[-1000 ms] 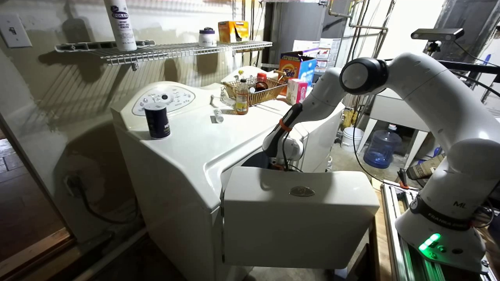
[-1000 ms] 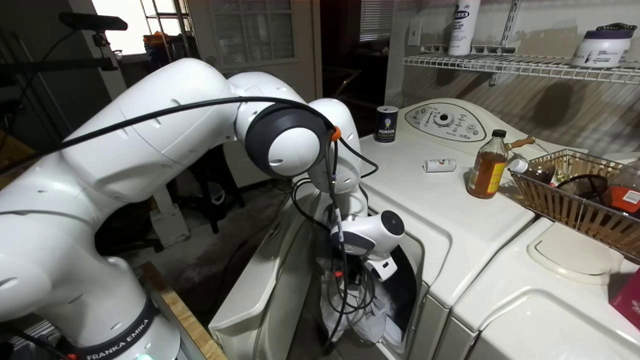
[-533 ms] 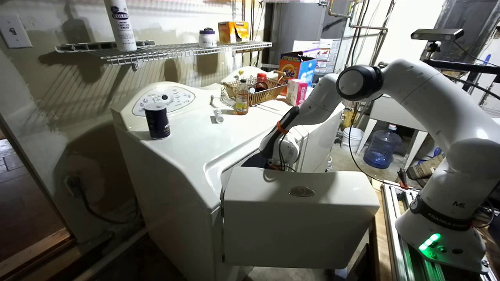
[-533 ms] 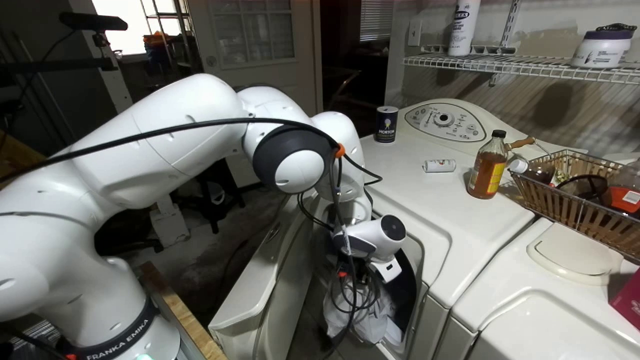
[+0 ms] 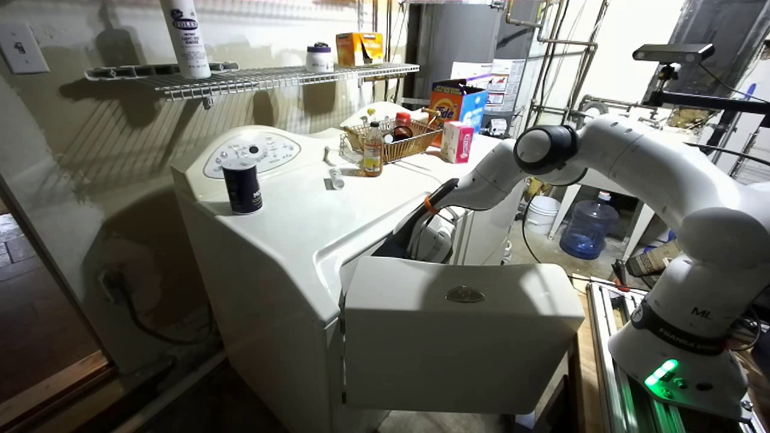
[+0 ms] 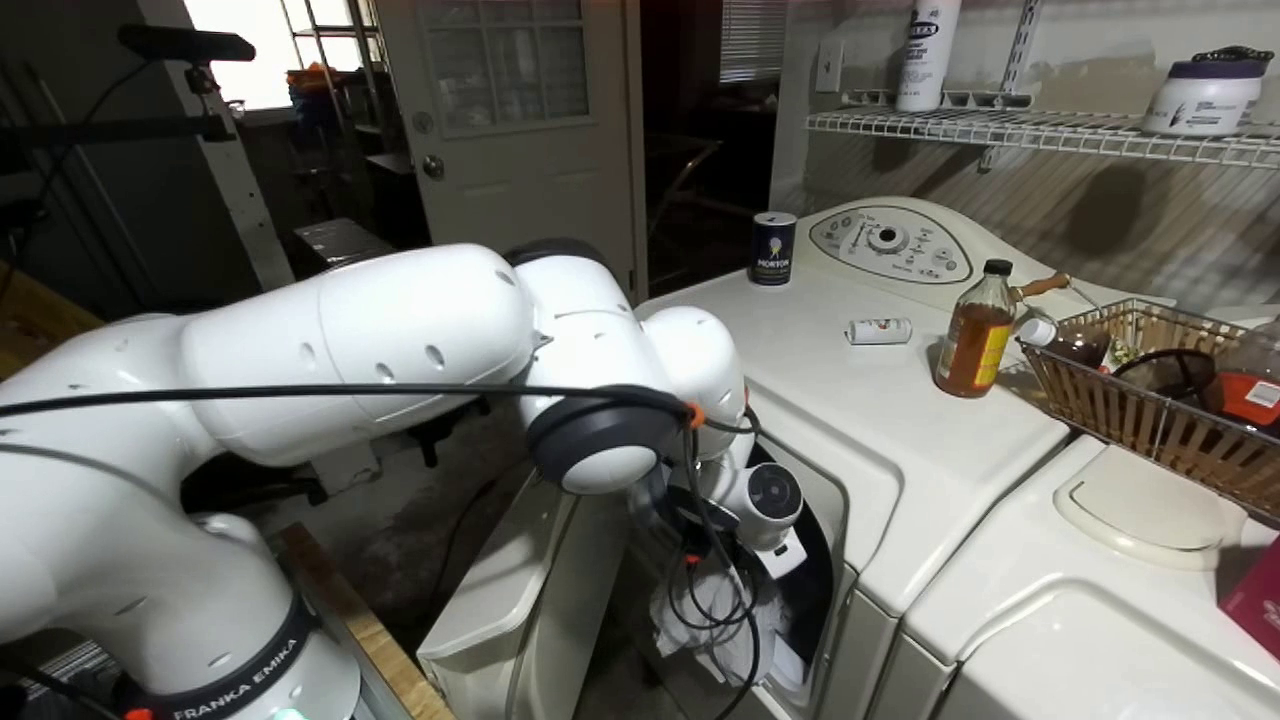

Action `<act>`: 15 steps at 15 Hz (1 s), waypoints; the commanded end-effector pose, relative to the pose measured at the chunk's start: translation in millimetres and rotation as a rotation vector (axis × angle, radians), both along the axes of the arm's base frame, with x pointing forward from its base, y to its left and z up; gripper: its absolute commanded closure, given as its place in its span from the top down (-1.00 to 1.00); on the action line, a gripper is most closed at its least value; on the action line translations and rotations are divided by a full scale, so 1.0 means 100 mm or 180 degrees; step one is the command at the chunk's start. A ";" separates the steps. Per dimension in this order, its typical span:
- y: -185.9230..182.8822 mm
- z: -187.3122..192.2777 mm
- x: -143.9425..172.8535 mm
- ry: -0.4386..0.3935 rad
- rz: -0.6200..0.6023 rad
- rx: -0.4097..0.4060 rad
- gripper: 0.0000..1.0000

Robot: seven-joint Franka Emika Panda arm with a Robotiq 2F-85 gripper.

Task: Put the item of clothing on top of the washing machine on the left inside the machine.

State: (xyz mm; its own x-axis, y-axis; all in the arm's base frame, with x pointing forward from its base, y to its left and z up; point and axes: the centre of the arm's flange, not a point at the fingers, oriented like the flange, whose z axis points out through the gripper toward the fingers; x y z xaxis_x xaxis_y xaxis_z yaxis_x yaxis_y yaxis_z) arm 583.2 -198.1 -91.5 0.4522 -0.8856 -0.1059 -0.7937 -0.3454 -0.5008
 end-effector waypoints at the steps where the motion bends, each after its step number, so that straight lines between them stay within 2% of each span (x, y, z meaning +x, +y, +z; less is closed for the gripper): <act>1: -0.08 -0.22 0.09 -0.0486 -0.0106 -0.0045 -1.00; 4: -0.02 -0.30 0.14 -0.0763 0.0088 -0.0093 -1.00; 6: -0.06 -0.35 0.13 -0.0888 -0.0007 -0.0216 -1.00; 7: -0.06 -0.06 0.10 -0.0646 0.0072 -0.0182 -1.00; 15: -0.07 -0.13 0.12 -0.0687 0.0070 -0.0266 -1.00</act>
State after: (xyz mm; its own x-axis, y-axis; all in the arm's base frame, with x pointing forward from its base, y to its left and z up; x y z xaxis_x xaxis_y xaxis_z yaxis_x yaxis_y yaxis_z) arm 591.5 -204.2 -97.6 0.4824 -0.8747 0.0464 -0.6696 -0.4024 -0.6243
